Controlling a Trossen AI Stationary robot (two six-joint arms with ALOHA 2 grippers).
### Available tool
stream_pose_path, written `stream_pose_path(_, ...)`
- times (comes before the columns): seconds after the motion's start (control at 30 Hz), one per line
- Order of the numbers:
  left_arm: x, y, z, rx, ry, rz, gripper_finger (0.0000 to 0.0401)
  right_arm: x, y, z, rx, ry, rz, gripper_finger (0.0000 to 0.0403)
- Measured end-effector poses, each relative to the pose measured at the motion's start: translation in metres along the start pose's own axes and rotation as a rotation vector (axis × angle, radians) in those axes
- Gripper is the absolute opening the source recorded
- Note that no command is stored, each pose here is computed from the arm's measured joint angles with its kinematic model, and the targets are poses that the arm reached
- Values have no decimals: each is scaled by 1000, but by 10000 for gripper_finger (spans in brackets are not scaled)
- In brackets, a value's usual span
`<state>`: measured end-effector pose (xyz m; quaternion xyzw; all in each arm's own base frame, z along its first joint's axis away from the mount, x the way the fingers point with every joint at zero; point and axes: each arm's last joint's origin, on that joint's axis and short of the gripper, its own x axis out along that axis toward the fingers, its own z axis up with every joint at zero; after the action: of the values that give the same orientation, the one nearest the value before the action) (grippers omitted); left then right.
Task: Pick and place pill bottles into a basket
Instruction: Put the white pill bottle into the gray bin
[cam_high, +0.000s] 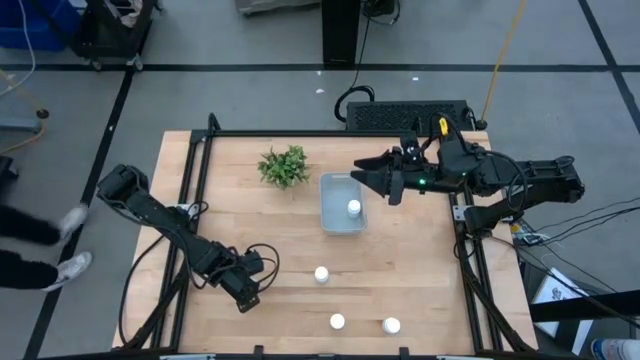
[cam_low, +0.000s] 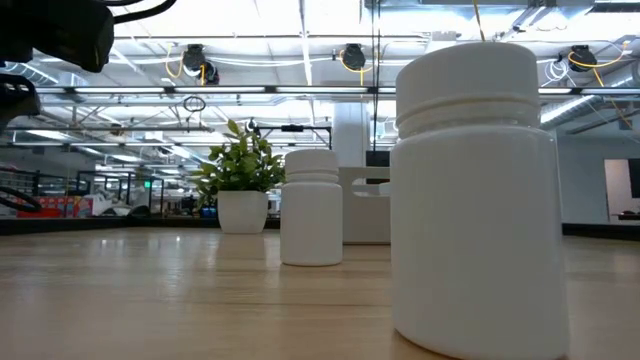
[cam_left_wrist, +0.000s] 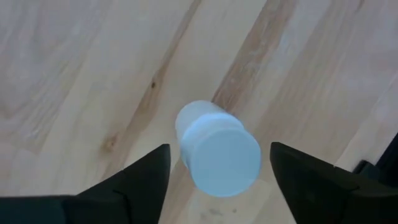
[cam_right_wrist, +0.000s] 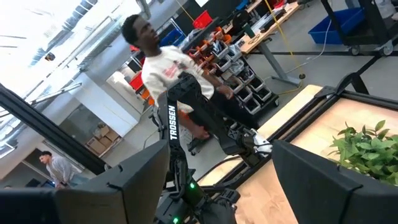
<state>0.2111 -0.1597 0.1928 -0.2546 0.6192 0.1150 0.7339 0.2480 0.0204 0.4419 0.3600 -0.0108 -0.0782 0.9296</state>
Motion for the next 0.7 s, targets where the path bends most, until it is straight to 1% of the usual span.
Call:
stream_pose_path(0.17,0,-1,0,2,-6,-6,228,0,2,3,-6,-25,23,281)
stream_pose_path(0.4,0,-2,1,20,-22,-21,168,0,2,3,-8,-26,24,281)
stream_pose_path(0.53,0,-3,1,15,-23,-23,165,0,2,3,-8,-25,24,281)
stream_pose_path(0.7,-4,-4,3,5,-42,-57,189,0,2,3,-8,-25,24,281)
